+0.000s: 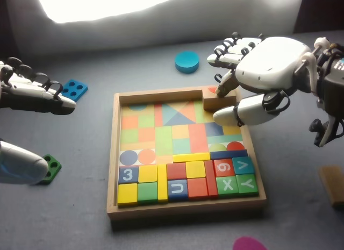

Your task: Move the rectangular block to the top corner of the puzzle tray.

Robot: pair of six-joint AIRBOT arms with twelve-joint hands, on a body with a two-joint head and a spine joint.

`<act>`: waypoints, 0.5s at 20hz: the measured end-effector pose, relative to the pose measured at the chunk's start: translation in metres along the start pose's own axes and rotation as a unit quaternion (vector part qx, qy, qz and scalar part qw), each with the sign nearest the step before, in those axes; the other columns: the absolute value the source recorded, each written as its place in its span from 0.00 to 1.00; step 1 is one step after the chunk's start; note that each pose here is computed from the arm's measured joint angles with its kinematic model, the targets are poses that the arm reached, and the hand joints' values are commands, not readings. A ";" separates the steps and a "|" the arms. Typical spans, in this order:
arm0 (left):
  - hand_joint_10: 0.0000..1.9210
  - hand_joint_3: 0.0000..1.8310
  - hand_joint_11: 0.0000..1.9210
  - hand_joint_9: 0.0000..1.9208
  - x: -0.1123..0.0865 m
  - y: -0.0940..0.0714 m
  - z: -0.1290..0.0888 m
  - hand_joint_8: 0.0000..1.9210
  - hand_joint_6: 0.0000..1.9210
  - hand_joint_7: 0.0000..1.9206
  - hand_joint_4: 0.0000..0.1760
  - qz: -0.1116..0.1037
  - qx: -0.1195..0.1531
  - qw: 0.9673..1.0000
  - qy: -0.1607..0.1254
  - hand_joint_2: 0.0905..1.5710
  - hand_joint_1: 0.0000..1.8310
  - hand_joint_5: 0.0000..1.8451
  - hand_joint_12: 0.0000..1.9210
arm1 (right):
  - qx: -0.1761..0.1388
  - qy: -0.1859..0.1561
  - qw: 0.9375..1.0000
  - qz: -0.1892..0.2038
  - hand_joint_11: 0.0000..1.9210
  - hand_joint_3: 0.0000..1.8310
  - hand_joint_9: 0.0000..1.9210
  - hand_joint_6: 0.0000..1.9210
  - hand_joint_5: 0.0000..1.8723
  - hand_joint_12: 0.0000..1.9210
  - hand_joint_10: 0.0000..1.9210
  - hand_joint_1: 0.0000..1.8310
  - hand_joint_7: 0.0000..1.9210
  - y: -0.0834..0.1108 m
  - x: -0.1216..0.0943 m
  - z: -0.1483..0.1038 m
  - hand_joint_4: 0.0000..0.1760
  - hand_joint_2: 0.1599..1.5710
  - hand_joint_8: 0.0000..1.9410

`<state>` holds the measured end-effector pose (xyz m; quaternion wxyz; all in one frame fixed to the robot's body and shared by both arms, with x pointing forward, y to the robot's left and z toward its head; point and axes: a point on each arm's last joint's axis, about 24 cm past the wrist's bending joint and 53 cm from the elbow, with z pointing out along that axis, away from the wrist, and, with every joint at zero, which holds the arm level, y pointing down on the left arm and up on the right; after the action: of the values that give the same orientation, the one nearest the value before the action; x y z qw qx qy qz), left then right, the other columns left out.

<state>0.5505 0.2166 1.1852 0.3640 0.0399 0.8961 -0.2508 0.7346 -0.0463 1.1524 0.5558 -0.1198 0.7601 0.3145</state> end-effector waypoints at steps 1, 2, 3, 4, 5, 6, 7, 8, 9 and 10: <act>0.00 0.00 0.00 0.07 0.000 0.000 0.000 0.00 0.00 0.07 0.25 0.000 0.000 1.000 0.000 0.75 0.04 0.07 0.30 | 0.000 -0.001 1.000 0.003 0.00 0.00 0.00 0.03 0.39 0.00 0.00 0.00 0.03 0.000 -0.004 -0.003 0.11 0.72 0.00; 0.00 0.00 0.00 0.07 0.000 0.000 0.000 0.00 0.00 0.07 0.25 0.000 0.000 1.000 0.000 0.75 0.04 0.07 0.30 | 0.000 -0.003 1.000 0.003 0.00 0.00 0.00 0.03 0.39 0.00 0.00 0.00 0.02 0.000 -0.006 -0.006 0.11 0.71 0.00; 0.00 0.00 0.00 0.07 0.000 0.000 0.000 0.00 0.00 0.07 0.20 0.000 0.000 1.000 0.000 0.75 0.06 0.07 0.30 | -0.002 -0.009 1.000 0.003 0.00 0.00 0.00 0.04 0.39 0.00 0.00 0.00 0.03 0.001 -0.012 -0.010 0.08 0.71 0.00; 0.00 0.00 0.00 0.08 0.000 0.000 0.000 0.00 0.00 0.08 0.19 0.000 0.000 1.000 0.000 0.75 0.05 0.08 0.31 | -0.004 -0.013 1.000 0.004 0.00 0.00 0.00 0.03 0.39 0.00 0.00 0.00 0.04 0.003 -0.016 -0.012 0.10 0.71 0.01; 0.00 0.00 0.00 0.08 0.000 0.000 0.000 0.00 0.00 0.08 0.20 0.000 0.000 1.000 0.000 0.75 0.04 0.08 0.30 | -0.007 -0.017 1.000 0.004 0.00 0.00 0.00 0.03 0.39 0.00 0.00 0.00 0.04 0.006 -0.021 -0.015 0.09 0.72 0.01; 0.00 0.00 0.00 0.08 0.000 0.000 0.000 0.00 0.00 0.08 0.20 0.000 0.000 1.000 0.000 0.75 0.06 0.08 0.30 | -0.011 -0.021 1.000 0.006 0.00 0.00 0.00 0.03 0.39 0.00 0.00 0.00 0.04 0.010 -0.025 -0.016 0.09 0.71 0.01; 0.00 0.00 0.00 0.08 0.000 -0.001 0.000 0.00 0.00 0.08 0.21 0.000 0.000 1.000 0.000 0.75 0.07 0.08 0.30 | -0.015 -0.024 1.000 0.006 0.00 0.00 0.00 0.03 0.39 0.00 0.00 0.00 0.04 0.014 -0.028 -0.018 0.11 0.71 0.01; 0.00 0.00 0.00 0.08 0.000 0.000 0.000 0.00 0.00 0.08 0.23 0.000 0.000 1.000 0.000 0.75 0.07 0.09 0.30 | -0.017 -0.027 0.999 0.007 0.00 0.00 0.00 0.03 0.39 0.00 0.00 0.00 0.04 0.017 -0.033 -0.021 0.13 0.71 0.00; 0.00 0.00 0.00 0.08 0.000 0.000 0.000 0.00 0.00 0.08 0.21 0.000 0.000 1.000 0.000 0.75 0.06 0.08 0.30 | -0.021 -0.029 0.999 0.013 0.00 0.00 0.00 0.03 0.38 0.00 0.00 0.00 0.03 0.021 -0.038 -0.024 0.13 0.72 0.00; 0.00 0.00 0.00 0.08 0.000 0.000 0.000 0.00 0.00 0.08 0.21 0.000 0.000 1.000 0.000 0.75 0.06 0.08 0.30 | -0.023 -0.030 0.999 0.019 0.00 0.00 0.00 0.03 0.38 0.00 0.00 0.00 0.04 0.024 -0.044 -0.030 0.13 0.72 0.01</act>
<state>0.5502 0.2163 1.1852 0.3640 0.0402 0.8961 -0.2509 0.7144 -0.0533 1.2070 0.5692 -0.1086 0.7377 0.3463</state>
